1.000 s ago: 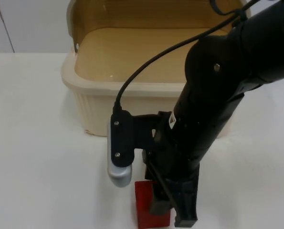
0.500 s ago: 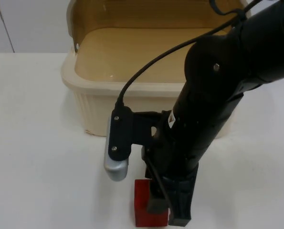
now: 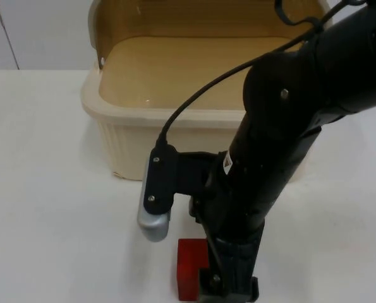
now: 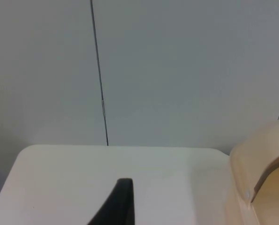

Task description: Open the box lid with the left hand, place the block into the box with the right hand, then close the box lid with the left hand.

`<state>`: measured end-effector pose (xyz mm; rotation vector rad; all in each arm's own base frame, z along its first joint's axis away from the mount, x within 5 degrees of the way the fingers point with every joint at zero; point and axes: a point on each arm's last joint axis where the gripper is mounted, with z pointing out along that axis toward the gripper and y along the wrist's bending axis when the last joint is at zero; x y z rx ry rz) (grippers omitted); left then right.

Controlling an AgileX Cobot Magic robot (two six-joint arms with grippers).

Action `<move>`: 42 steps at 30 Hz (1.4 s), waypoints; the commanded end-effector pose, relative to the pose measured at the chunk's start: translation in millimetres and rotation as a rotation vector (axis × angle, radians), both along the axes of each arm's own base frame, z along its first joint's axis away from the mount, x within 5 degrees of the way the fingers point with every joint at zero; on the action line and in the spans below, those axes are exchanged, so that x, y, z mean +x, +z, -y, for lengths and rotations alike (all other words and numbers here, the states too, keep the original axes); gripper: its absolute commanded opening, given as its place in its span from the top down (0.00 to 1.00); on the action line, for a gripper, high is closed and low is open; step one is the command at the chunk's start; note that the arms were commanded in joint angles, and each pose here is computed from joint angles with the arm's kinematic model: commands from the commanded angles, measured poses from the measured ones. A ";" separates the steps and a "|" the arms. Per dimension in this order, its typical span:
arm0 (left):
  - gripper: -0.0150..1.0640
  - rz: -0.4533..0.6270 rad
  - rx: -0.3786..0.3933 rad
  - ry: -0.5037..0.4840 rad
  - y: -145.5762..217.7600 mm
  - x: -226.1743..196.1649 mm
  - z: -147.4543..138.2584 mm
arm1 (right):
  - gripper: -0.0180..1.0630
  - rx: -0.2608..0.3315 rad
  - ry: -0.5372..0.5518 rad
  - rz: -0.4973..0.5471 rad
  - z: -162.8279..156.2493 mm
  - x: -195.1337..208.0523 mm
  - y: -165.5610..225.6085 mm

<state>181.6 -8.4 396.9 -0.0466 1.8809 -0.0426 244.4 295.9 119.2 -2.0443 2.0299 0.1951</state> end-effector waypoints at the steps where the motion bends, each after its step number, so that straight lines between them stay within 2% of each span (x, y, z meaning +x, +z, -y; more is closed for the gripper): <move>1: 0.01 0.014 0.010 0.003 3.5 -2.2 -1.1 | 0.01 -0.003 0.007 0.000 -1.4 -1.3 -0.7; 6: 0.01 0.014 0.010 0.003 3.5 -2.2 -1.1 | 0.06 -0.031 0.024 -0.017 -1.1 -1.5 -14.5; 8: 0.01 0.014 0.010 0.003 3.5 -2.2 -1.1 | 0.14 -0.058 0.026 -0.043 0.1 -2.8 -23.8; 10: 0.01 0.014 0.010 0.003 3.5 -2.2 -1.1 | 0.29 -0.073 0.026 -0.060 0.9 -3.7 -29.4; 11: 0.01 0.014 0.010 0.003 3.5 -2.2 -1.1 | 0.29 -0.073 0.026 -0.060 0.9 -3.7 -29.4; 13: 0.01 0.014 0.010 0.003 3.5 -2.2 -1.1 | 0.60 -0.070 0.028 -0.053 0.6 -3.1 -29.3; 14: 0.01 0.014 0.012 0.004 3.5 -2.2 -1.2 | 0.83 -0.059 0.005 -0.045 0.0 -2.2 -26.2; 15: 0.01 0.014 0.012 0.004 3.5 -2.2 -1.2 | 0.98 -0.043 -0.044 -0.030 -0.7 0.0 -23.1; 18: 0.01 0.014 0.012 0.004 3.5 -2.2 -1.2 | 0.98 -0.021 -0.073 0.019 -1.2 4.0 -14.1; 22: 0.01 0.014 0.018 0.003 3.5 -2.2 -1.3 | 0.98 0.002 -0.058 0.079 -0.2 6.3 5.0; 25: 0.01 0.014 0.021 0.002 3.5 -2.2 -1.3 | 0.98 0.054 -0.075 0.123 0.8 6.2 31.5; 26: 0.01 0.014 0.021 0.002 3.5 -2.2 -1.3 | 0.98 0.054 -0.075 0.123 0.8 6.2 31.5; 32: 0.01 0.014 0.022 0.003 3.5 -2.2 -1.3 | 0.98 0.239 -0.138 0.243 7.1 1.3 102.6; 33: 0.01 0.014 0.022 0.003 3.5 -2.2 -1.3 | 0.98 0.239 -0.138 0.243 7.1 1.3 102.6; 37: 0.01 0.014 0.022 0.003 3.5 -2.2 -1.3 | 0.98 0.402 -0.223 0.310 15.4 -5.5 150.4; 38: 0.01 0.014 0.022 0.003 3.5 -2.2 -1.3 | 0.98 0.402 -0.223 0.310 15.4 -5.5 150.4; 42: 0.01 0.014 0.022 0.003 3.5 -2.2 -1.3 | 0.98 0.559 -0.346 0.327 24.1 -11.8 185.6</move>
